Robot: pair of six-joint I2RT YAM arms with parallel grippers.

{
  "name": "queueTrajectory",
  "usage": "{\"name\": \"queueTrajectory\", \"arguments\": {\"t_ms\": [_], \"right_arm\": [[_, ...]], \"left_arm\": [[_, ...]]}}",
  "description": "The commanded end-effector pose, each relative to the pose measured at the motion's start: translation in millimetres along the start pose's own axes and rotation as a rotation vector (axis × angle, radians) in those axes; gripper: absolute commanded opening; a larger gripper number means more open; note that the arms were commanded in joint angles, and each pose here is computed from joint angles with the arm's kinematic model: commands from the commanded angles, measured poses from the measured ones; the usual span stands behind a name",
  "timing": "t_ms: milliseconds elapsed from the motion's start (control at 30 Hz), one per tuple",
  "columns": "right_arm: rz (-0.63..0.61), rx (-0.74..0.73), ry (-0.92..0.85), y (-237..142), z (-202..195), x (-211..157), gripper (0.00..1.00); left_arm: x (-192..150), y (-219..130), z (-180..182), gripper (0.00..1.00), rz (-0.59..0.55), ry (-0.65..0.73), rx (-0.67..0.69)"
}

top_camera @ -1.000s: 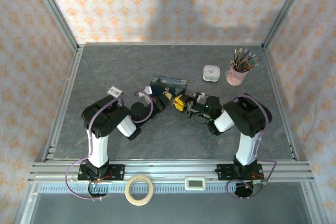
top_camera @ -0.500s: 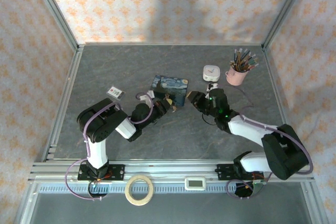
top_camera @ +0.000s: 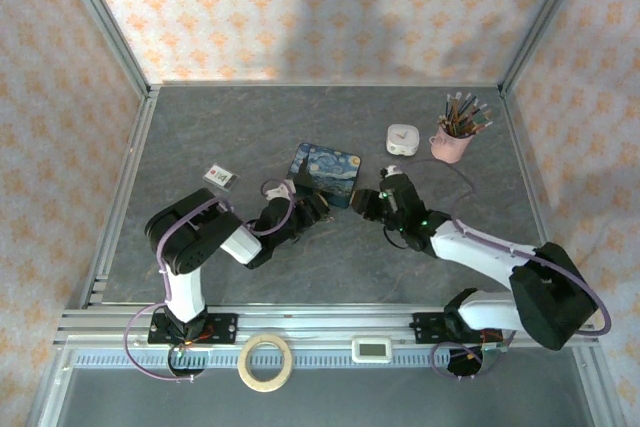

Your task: Unlock a padlock with a key

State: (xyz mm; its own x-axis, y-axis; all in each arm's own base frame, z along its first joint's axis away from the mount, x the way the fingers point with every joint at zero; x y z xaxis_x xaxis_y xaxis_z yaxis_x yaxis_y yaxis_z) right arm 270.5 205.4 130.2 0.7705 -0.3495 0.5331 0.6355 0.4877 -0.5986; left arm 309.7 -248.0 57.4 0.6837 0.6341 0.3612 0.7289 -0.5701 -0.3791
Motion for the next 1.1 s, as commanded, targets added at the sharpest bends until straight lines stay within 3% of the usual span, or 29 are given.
{"name": "queueTrajectory", "arguments": {"t_ms": [0, 133, 333, 600, 800, 1067], "right_arm": [[-0.022, -0.032, -0.117, -3.4, 16.7, 6.4, 0.44], [0.03, -0.066, -0.223, 5.6, 36.9, -5.2, 0.5], [0.148, -0.164, -0.396, 33.5, 61.5, -30.8, 0.55], [0.268, -0.331, -0.6, 67.6, 63.3, -46.6, 0.56], [0.292, -0.435, -0.736, 76.7, 52.6, -45.4, 0.51], [0.286, -0.401, -0.819, 82.0, 42.3, -53.1, 0.45]], "left_arm": [[8.7, -19.1, -5.7, 0.49, -0.051, -0.012, 0.008], [22.9, -40.8, -0.1, 0.57, -0.101, 0.002, 0.073], [68.8, -77.8, 8.9, 0.6, -0.238, -0.01, 0.115], [126.4, -123.6, 14.2, 0.73, -0.426, 0.052, 0.204], [131.9, -138.2, 18.6, 0.74, -0.473, 0.034, 0.191], [126.7, -128.6, 20.1, 0.73, -0.434, 0.007, 0.155]]}}
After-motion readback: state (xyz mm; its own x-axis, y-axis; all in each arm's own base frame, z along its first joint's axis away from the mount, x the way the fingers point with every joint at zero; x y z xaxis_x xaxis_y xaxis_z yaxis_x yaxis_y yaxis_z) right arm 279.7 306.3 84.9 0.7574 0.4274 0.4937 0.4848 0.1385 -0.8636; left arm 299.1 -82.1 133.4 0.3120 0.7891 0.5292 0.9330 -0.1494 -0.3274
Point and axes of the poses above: each hand's point on the last joint's axis, 136 mm out from that joint toward the fingers, its own y axis out along the fingers, its own z axis along the line the jaws close on, x = y × z, the point moved 3 cm from there along -y, back along the fingers, and after that the axes turned 3 degrees about y, right-handed, at the moved point
